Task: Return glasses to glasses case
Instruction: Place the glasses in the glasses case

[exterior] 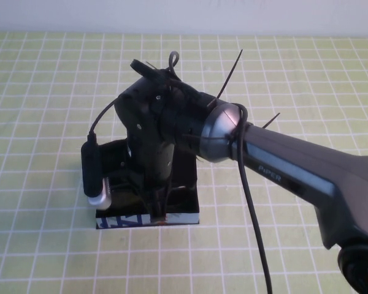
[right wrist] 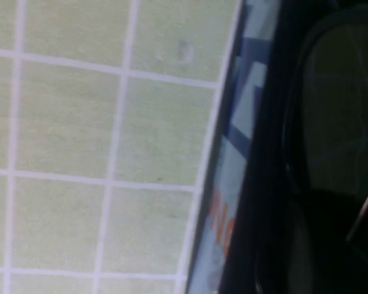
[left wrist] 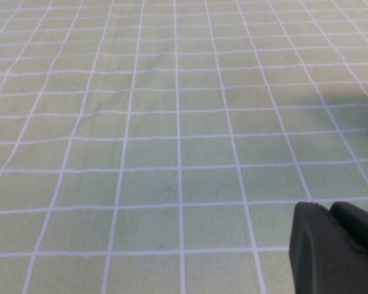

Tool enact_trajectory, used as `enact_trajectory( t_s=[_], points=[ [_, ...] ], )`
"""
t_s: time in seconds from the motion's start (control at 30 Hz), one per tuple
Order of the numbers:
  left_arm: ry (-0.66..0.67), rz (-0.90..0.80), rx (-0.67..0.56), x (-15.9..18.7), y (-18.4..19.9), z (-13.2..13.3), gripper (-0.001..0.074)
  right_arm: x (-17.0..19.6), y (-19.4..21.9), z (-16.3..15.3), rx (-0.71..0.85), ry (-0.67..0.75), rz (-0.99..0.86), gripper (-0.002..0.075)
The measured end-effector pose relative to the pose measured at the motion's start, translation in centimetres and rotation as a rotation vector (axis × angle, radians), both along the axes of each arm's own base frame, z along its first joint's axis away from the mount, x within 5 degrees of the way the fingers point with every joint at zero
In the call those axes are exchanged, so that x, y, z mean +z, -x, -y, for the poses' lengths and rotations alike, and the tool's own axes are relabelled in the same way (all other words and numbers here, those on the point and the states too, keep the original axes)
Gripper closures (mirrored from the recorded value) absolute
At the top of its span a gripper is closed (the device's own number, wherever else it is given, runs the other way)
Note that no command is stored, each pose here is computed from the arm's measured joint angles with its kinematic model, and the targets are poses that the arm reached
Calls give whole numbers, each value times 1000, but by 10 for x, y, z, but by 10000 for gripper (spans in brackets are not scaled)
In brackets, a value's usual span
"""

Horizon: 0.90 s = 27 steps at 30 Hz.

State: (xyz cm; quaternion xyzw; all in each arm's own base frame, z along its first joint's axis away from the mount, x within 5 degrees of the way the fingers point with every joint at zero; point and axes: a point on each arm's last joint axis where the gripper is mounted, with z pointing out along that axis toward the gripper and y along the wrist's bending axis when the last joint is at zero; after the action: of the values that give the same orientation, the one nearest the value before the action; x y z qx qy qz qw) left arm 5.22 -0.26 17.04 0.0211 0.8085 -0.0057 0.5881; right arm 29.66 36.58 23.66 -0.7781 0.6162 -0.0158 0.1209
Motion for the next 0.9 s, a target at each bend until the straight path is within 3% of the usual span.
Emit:
enact_trajectory(
  t_s=[0.27, 0.9],
  points=[
    [0, 0, 0, 0, 0, 0, 737, 8, -5, -1, -15, -25, 18, 703],
    [0, 0, 0, 0, 0, 0, 737, -18, -7, -7, -23, 6, -25, 703]
  ],
)
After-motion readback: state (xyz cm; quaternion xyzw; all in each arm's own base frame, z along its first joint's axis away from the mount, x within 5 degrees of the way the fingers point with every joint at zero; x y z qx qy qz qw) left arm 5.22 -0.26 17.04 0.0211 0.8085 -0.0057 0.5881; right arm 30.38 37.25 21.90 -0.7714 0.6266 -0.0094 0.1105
